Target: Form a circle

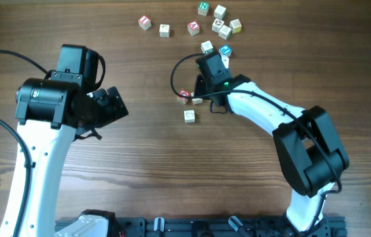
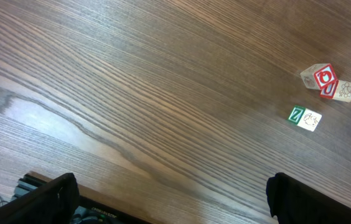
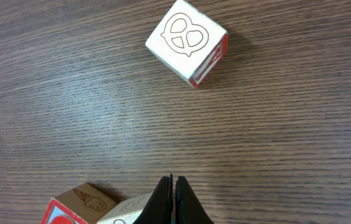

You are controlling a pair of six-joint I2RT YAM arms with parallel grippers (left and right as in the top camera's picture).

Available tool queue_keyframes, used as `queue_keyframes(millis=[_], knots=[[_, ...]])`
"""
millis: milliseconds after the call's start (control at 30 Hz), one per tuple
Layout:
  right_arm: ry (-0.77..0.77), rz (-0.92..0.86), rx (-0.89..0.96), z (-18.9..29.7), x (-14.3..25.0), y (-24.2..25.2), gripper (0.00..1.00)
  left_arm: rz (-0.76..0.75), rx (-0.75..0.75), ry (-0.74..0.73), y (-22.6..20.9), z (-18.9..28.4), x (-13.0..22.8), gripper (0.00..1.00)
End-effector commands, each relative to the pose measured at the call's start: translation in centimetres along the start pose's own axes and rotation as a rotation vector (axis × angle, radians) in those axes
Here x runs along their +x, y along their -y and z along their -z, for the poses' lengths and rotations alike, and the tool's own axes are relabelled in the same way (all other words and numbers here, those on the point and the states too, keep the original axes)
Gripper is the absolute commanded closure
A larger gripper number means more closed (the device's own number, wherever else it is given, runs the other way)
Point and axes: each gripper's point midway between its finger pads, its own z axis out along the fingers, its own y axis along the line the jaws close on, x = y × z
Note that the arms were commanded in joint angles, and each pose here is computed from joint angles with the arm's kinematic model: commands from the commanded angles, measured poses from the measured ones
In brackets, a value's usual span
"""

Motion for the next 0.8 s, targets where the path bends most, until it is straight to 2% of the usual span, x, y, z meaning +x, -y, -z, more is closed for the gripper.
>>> queue_keyframes(millis=[0,767], knots=[[-0.042,0.026,0.000,-1.29,1.29,0.24,0.95,0.018,-0.009,0.017,-0.26,0.23,-0.18,0.00],[-0.052,0.055,-0.046,-1.52,1.43,-0.61,0.96,0.018,-0.009,0.017,-0.26,0.23,-0.18,0.00]])
